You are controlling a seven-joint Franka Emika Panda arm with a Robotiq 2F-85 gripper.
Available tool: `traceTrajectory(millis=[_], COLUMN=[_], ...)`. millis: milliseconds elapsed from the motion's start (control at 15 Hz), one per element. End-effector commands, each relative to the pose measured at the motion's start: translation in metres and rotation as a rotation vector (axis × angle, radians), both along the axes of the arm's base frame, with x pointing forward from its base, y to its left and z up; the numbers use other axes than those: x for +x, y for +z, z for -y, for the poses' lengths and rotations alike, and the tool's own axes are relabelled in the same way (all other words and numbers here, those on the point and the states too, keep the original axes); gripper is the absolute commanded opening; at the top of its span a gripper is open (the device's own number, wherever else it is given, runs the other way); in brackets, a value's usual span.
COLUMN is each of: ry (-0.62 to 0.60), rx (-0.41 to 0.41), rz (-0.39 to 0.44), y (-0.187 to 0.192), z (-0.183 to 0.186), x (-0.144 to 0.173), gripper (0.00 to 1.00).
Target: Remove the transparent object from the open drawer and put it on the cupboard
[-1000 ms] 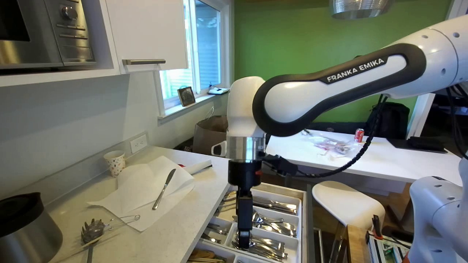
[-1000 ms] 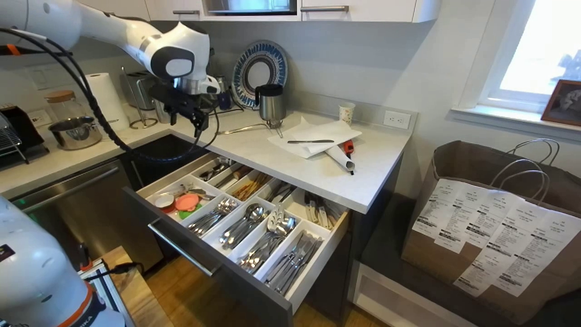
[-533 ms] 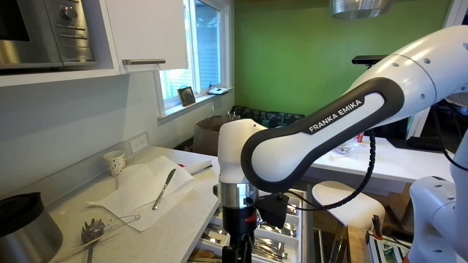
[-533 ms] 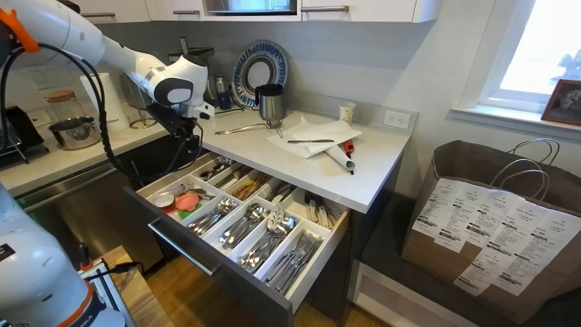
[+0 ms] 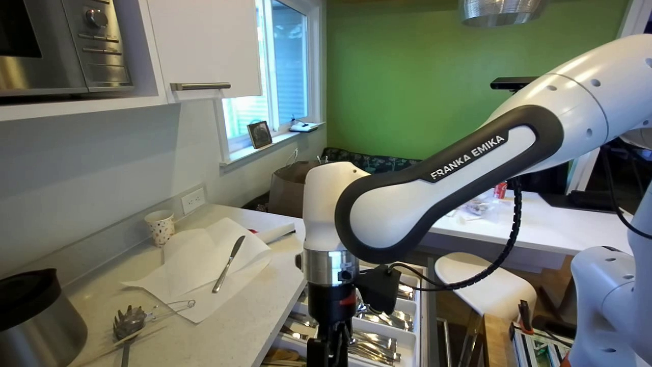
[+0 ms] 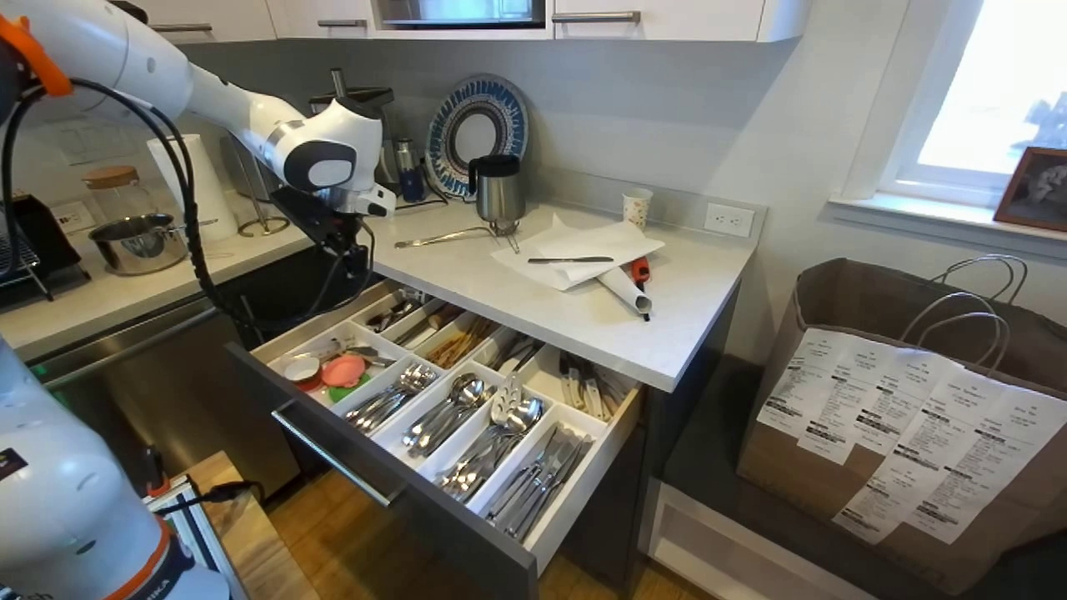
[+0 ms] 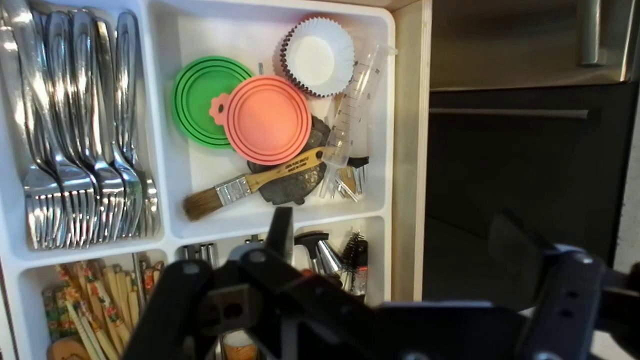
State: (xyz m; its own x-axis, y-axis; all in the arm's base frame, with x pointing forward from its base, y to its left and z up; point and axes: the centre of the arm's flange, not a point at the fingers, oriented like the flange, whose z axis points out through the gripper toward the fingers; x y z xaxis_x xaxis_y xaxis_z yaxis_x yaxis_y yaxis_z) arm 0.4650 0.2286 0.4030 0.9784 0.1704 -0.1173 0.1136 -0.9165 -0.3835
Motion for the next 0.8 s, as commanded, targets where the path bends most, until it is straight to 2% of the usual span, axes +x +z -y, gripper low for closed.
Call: traceTrajectory(millis=[0, 267, 733], ry=[-0.047, -0.262, -0.559], rx=[0.028, 0.051, -0.061], rz=[-0.044, -0.149, -0.303], y=[-0.004, -0.034, -0.093], z=[-0.001, -0.016, -0.040], x=[0.004, 0.014, 0.015], gripper=[1.00, 1.00, 1.00])
